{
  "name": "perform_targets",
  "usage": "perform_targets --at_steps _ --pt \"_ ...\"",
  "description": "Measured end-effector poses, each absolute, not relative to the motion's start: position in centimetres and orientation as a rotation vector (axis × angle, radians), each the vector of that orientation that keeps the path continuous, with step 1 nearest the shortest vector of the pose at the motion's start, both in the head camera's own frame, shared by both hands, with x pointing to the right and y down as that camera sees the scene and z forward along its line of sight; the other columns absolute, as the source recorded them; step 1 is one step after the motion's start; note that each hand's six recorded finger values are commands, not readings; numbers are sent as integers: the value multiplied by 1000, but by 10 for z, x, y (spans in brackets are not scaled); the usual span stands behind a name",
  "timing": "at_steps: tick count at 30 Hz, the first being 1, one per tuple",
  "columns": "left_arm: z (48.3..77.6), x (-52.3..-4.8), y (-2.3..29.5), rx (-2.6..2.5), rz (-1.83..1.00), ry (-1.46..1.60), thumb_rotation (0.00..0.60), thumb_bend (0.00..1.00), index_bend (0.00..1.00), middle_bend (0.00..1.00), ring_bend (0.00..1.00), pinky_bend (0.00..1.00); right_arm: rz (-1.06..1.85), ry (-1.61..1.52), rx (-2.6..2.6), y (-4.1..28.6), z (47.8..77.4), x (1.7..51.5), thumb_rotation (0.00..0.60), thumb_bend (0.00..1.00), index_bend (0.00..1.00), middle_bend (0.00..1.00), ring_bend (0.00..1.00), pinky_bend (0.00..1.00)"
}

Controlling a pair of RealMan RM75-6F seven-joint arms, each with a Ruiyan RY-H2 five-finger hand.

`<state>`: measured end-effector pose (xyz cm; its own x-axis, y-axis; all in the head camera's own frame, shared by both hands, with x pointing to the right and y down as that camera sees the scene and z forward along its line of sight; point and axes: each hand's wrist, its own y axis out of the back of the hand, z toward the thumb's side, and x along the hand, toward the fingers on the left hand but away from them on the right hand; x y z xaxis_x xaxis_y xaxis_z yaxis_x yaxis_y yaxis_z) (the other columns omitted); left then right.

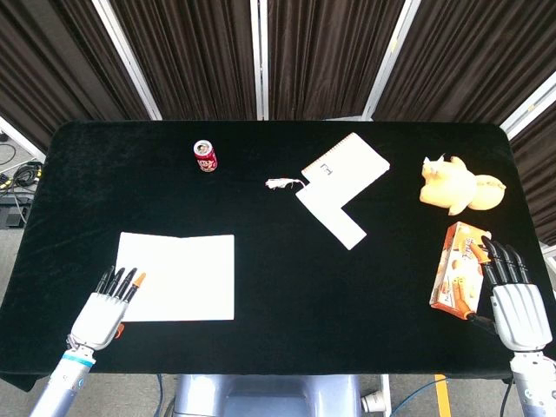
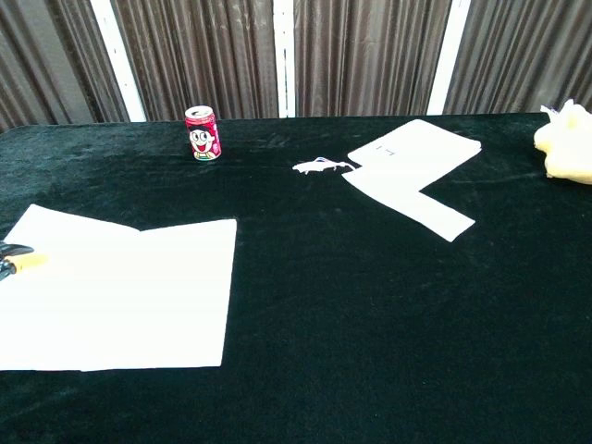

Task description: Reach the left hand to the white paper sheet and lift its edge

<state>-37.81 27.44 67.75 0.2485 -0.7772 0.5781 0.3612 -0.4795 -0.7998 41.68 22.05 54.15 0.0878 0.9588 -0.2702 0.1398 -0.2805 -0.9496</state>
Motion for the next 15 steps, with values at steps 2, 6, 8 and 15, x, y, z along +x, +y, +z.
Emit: perform_targets --at_steps 2,6,8,15 --pt "681 -376 273 -1523 -1432 406 600 87 0 0 0 0 1284 -1122 -1560 221 541 417 600 108 95 0 0 0" --pt "686 -373 272 -1518 -1424 400 600 90 0 0 0 0 1285 -1121 -1561 221 542 416 600 108 95 0 0 0" --pt "690 -371 272 -1519 -1423 391 600 90 0 0 0 0 1284 -1123 -1561 221 541 416 600 107 95 0 0 0" --pt "698 -369 274 -1502 -1430 353 600 167 0 0 0 0 1274 -1135 -1567 220 539 416 600 107 95 0 0 0"
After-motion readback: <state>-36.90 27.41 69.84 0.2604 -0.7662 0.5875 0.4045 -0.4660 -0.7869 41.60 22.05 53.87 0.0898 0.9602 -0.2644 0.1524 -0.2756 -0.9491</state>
